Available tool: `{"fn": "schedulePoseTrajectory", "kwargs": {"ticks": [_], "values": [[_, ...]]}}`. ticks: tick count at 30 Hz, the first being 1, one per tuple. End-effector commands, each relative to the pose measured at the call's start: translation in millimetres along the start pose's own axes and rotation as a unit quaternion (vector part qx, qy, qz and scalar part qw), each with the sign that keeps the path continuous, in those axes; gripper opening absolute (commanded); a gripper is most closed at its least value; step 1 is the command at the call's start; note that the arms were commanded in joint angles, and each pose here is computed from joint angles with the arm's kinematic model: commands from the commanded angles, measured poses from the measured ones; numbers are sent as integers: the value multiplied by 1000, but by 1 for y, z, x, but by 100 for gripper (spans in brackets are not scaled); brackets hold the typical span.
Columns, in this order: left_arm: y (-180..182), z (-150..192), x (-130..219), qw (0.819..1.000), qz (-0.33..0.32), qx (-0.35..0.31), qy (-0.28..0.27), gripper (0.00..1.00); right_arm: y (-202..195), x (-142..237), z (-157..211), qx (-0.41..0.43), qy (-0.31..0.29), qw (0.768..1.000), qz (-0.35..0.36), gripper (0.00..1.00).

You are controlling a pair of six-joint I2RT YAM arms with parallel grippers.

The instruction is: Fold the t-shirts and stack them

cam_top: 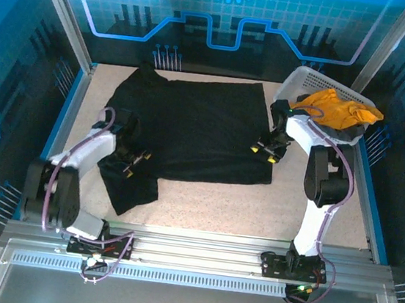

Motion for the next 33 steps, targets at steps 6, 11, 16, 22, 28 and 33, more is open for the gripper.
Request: {"fn": "schedulePoseTrajectory", "kwargs": {"ticks": [6,11,16,22,28,33], "values": [[110,16,-2,987,-129,93,-6,64,15,39,34,36,-24,997,-68,66],[136,21,-15,983,-136,127,-1,61,6,41,57,42,-28,996,-77,67],[129,16,-36,986,-115,120,-6,62,-8,36,70,28,-18,996,-78,67],[120,10,-55,986,-121,110,-8,34,-34,23,80,-23,-9,996,-81,64],[126,0,-15,984,-148,80,-61,0,-59,16,83,-71,-2,996,-59,62],[134,5,0,984,-156,66,-51,0,-64,7,87,-86,18,995,-38,59]]}}
Point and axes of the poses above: each hand's point on the last joint's axis, 136 mm out from that joint toward the fingers, its own x axis back along the fingers, its own y axis along the line the jaws close on, z = x × y, the point moved 4 cm from there along x, back along the fingers, and after that the axes turned 13 degrees about x, right-handed, at the moved point
